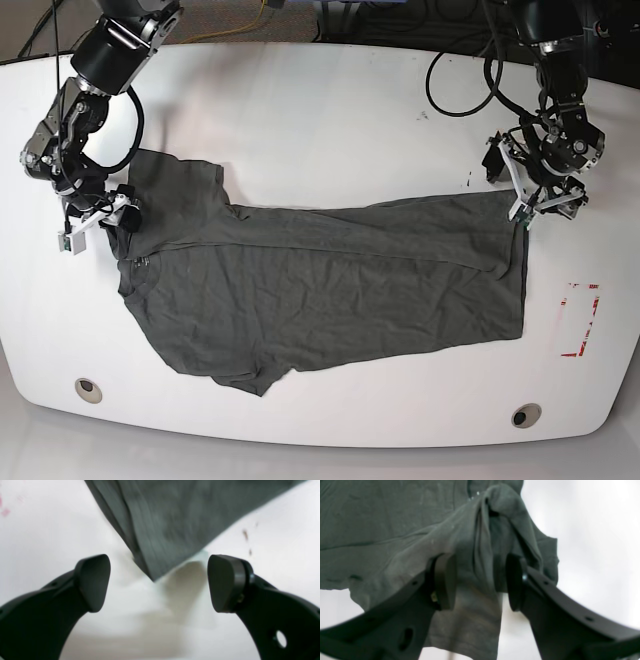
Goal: Layout the t-shirt on the table in an organized manner, then fold the t-shirt properly
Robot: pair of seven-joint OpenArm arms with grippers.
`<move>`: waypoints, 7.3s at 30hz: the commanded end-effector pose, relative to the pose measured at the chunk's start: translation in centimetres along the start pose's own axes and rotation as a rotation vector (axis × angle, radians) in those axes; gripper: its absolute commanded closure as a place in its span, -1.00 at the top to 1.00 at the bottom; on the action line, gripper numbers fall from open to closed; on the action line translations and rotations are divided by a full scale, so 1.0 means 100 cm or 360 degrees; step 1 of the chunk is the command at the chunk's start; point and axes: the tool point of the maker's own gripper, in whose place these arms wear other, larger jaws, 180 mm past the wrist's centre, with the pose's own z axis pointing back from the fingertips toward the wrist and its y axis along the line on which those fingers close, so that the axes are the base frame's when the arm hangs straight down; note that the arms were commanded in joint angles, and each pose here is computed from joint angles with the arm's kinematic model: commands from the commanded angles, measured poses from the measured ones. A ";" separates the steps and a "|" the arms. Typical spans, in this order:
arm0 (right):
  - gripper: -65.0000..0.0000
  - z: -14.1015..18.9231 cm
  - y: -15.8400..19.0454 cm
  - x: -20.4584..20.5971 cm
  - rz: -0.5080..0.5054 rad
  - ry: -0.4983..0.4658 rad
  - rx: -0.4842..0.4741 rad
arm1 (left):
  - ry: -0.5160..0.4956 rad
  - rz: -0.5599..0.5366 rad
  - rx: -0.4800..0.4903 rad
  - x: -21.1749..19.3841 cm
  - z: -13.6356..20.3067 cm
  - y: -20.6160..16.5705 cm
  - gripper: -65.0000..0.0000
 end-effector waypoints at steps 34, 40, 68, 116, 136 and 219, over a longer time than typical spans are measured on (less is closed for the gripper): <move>-0.11 0.007 -0.002 0.024 0.0029 -0.0104 -0.0003 | -0.0150 -0.0064 0.0031 0.044 0.001 0.010 0.31; -0.11 0.007 -0.002 0.024 0.0029 -0.0104 -0.0003 | -0.0150 -0.0064 0.0031 0.044 0.001 0.010 0.22; -0.21 0.007 0.000 0.023 0.0057 -0.0103 0.0012 | -0.0161 -0.0070 0.0039 0.047 0.002 0.011 -0.92; -0.21 0.008 -0.001 0.023 0.0058 -0.0103 0.0010 | 0.0269 -0.0250 0.0139 -0.026 0.058 -0.006 -0.91; -0.20 0.007 0.000 0.023 0.0060 -0.0102 0.0011 | 0.0172 -0.0176 0.0285 -0.001 0.065 0.029 0.07; -0.21 0.008 -0.003 0.014 0.0051 -0.0075 0.0003 | 0.0157 -0.0135 -0.0023 0.008 -0.008 0.001 -0.50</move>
